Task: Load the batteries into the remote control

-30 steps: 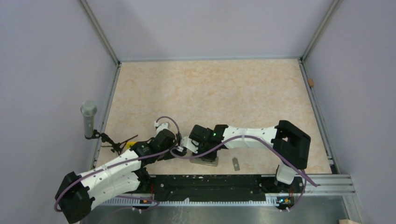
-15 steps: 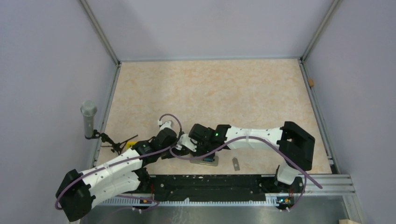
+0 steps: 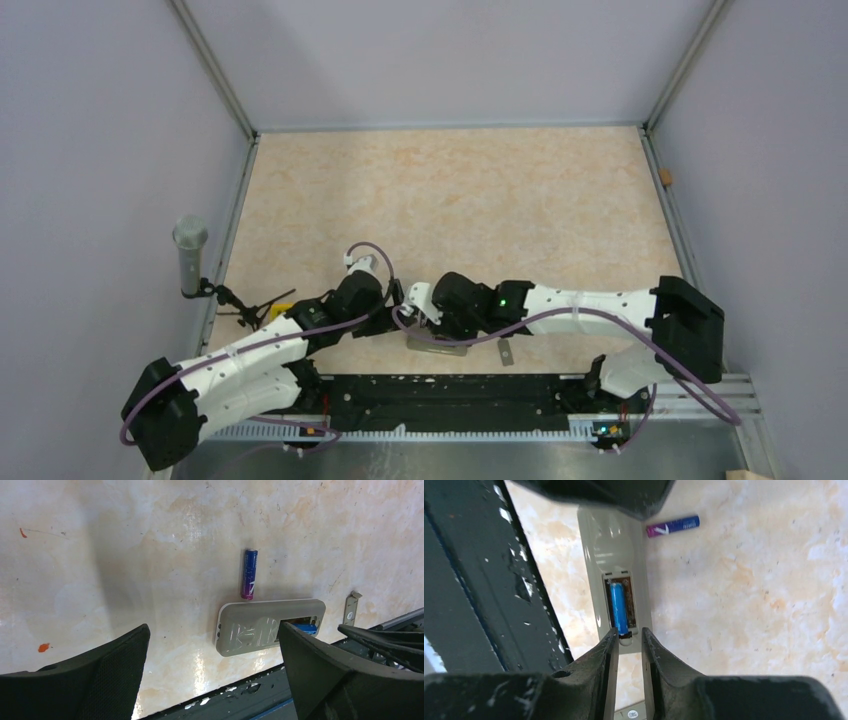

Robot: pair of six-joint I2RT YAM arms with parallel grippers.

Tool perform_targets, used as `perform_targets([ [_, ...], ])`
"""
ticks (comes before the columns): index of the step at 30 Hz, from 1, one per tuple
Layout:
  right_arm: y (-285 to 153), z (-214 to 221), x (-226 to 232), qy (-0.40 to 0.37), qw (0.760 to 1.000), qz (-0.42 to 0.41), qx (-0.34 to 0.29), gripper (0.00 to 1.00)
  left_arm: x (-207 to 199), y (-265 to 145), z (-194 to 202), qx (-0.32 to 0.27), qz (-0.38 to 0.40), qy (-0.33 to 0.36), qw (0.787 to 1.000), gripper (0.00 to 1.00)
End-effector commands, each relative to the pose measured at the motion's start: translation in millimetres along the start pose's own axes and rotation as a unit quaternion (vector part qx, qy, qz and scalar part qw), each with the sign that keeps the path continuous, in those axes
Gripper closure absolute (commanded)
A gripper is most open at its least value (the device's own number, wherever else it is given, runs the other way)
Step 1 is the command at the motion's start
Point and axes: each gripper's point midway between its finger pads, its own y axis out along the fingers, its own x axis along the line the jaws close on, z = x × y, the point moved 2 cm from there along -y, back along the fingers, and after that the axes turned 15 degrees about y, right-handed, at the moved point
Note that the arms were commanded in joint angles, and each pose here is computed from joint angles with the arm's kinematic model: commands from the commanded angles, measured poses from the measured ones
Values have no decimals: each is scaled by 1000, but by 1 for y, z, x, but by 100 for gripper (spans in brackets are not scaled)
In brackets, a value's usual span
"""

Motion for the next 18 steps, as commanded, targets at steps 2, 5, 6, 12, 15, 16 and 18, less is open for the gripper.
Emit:
perform_targets([
  [2,-2,-2,-7,45,997,27,-48,75,-12,-5,-16,-31,21,-2,999,2],
  [5,-1,-4,-12,55,996,29,-57,74,-9,-5,-15,-33,17,-5,999,2],
  [6,-1,-6,-12,56,996,26,-60,73,-9,-5,-15,-34,16,-5,999,2],
  [12,5,-16,-17,58,995,19,-75,67,1,-6,-11,-40,4,-18,999,1],
  [15,10,-20,-22,59,995,22,-75,66,3,-7,-10,-45,3,-23,999,1],
  [16,11,-21,-23,57,995,22,-76,66,4,-7,-9,-46,3,-24,999,1],
  [18,15,-22,-21,53,996,12,-71,65,5,-7,-8,-44,1,-26,999,1],
])
